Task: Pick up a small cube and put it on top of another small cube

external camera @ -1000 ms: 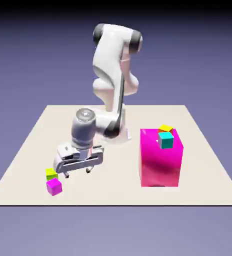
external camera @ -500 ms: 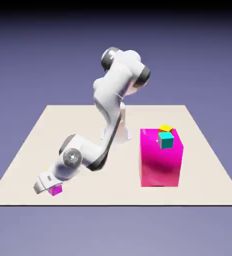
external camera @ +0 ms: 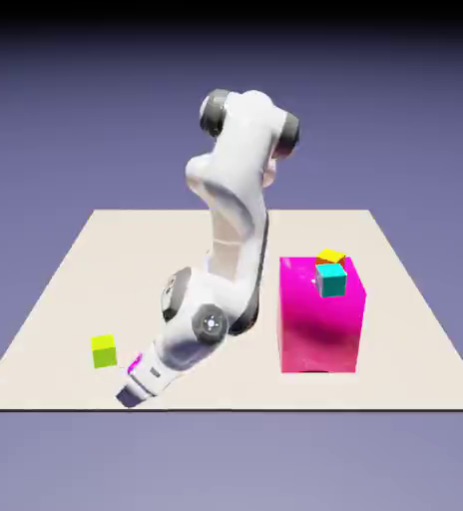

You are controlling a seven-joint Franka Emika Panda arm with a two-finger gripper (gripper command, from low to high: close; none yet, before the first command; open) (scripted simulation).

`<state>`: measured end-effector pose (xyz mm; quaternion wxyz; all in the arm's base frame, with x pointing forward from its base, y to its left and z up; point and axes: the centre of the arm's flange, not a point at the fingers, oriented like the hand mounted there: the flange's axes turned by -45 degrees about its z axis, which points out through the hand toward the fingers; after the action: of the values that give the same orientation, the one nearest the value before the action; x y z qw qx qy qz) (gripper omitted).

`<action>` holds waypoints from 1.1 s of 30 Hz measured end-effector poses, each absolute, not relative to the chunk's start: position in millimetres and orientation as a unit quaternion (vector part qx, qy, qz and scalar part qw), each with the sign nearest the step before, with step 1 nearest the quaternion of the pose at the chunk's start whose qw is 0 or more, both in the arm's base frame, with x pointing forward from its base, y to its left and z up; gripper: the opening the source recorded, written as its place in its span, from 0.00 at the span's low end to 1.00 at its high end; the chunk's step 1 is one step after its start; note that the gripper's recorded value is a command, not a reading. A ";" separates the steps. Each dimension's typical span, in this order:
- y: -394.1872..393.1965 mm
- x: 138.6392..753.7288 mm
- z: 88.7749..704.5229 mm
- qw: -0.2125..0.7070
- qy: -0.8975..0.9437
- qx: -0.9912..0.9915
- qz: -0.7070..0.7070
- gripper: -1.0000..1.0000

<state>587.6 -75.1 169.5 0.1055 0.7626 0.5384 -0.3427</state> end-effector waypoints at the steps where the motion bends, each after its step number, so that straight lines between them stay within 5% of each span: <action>1: -57.4 590.7 176.6 0.107 0.551 0.754 -0.341 0.00; 11: 124.2 576.1 286.0 0.147 0.637 0.694 -0.301 0.00; 23: 322.0 377.7 444.4 0.236 0.652 0.682 -0.232 0.00; 31: 285.9 368.9 383.1 0.210 0.624 0.713 -0.241 0.00; 32: 268.8 376.2 373.4 0.206 0.613 0.723 -0.244 1.00; 33: 275.6 371.4 373.4 0.209 0.620 0.717 -0.242 1.00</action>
<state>371.4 275.6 373.4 0.2092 0.7167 0.6197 -0.2419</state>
